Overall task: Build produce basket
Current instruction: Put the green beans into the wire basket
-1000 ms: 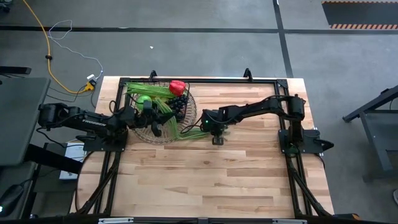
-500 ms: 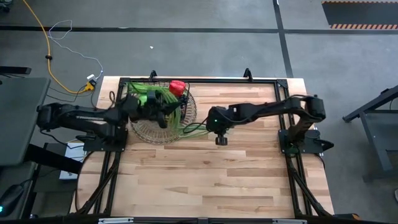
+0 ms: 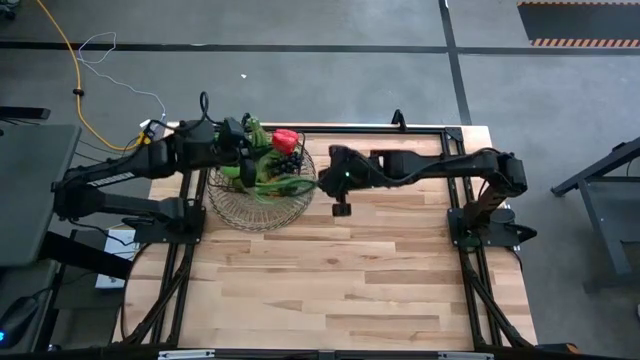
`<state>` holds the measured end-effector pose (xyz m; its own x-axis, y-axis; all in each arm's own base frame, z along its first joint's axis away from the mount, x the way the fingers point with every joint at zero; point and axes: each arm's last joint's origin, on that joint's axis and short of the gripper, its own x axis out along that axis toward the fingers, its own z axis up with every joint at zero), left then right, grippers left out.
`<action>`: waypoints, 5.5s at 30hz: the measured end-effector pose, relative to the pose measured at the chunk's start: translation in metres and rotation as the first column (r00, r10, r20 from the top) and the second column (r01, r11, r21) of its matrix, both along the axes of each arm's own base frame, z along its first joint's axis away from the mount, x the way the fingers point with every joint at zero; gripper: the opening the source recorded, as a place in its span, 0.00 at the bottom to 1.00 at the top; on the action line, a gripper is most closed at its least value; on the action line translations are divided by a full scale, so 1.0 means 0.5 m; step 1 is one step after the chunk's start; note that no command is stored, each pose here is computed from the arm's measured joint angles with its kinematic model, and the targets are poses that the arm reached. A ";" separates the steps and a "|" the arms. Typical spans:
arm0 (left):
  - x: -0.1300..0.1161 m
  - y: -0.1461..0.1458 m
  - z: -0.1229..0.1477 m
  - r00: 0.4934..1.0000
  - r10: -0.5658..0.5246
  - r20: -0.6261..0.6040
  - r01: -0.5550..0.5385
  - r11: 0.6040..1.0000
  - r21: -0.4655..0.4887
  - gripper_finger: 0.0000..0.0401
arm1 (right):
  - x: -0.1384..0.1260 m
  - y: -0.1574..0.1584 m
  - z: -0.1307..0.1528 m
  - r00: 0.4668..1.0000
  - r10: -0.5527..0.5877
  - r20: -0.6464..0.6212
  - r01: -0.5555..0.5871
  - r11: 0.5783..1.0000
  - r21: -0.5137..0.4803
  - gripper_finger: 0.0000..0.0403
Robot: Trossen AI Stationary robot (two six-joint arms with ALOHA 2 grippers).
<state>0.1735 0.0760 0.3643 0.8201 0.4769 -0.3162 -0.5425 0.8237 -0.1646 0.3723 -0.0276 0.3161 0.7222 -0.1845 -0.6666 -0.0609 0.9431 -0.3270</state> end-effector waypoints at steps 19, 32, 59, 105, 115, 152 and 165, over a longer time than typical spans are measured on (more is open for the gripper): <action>-0.044 0.114 -0.068 0.961 0.001 -0.276 -0.053 0.982 -0.183 0.04 | 0.209 -0.138 -0.024 0.998 0.063 0.007 -0.062 0.989 -0.136 0.01; -0.089 0.177 -0.128 0.912 -0.008 -0.410 -0.171 0.902 -0.396 0.04 | 0.209 -0.199 -0.026 0.983 -0.178 0.040 0.181 0.980 -0.078 0.01; -0.078 0.217 -0.192 0.783 0.004 -0.622 -0.322 0.858 -0.401 0.05 | 0.254 -0.202 -0.097 0.986 -0.127 0.111 0.098 0.967 0.237 0.07; -0.077 0.227 -0.079 0.777 0.134 -0.615 -0.368 0.889 -0.273 0.63 | 0.252 -0.203 -0.100 0.983 -0.165 0.085 0.146 0.969 0.197 0.26; -0.069 0.226 -0.046 0.804 0.168 -0.571 -0.364 0.898 -0.249 0.64 | 0.250 -0.206 -0.101 0.984 -0.164 0.073 0.153 0.979 0.134 0.26; -0.080 0.164 0.008 0.899 0.141 -0.415 -0.235 0.954 -0.184 0.64 | 0.188 -0.131 -0.018 0.964 -0.006 -0.266 0.037 0.993 0.112 0.56; -0.099 0.007 -0.100 0.995 0.013 -0.100 -0.029 0.987 -0.157 0.64 | 0.116 -0.066 0.018 0.879 -0.095 -0.468 0.143 0.988 0.067 0.56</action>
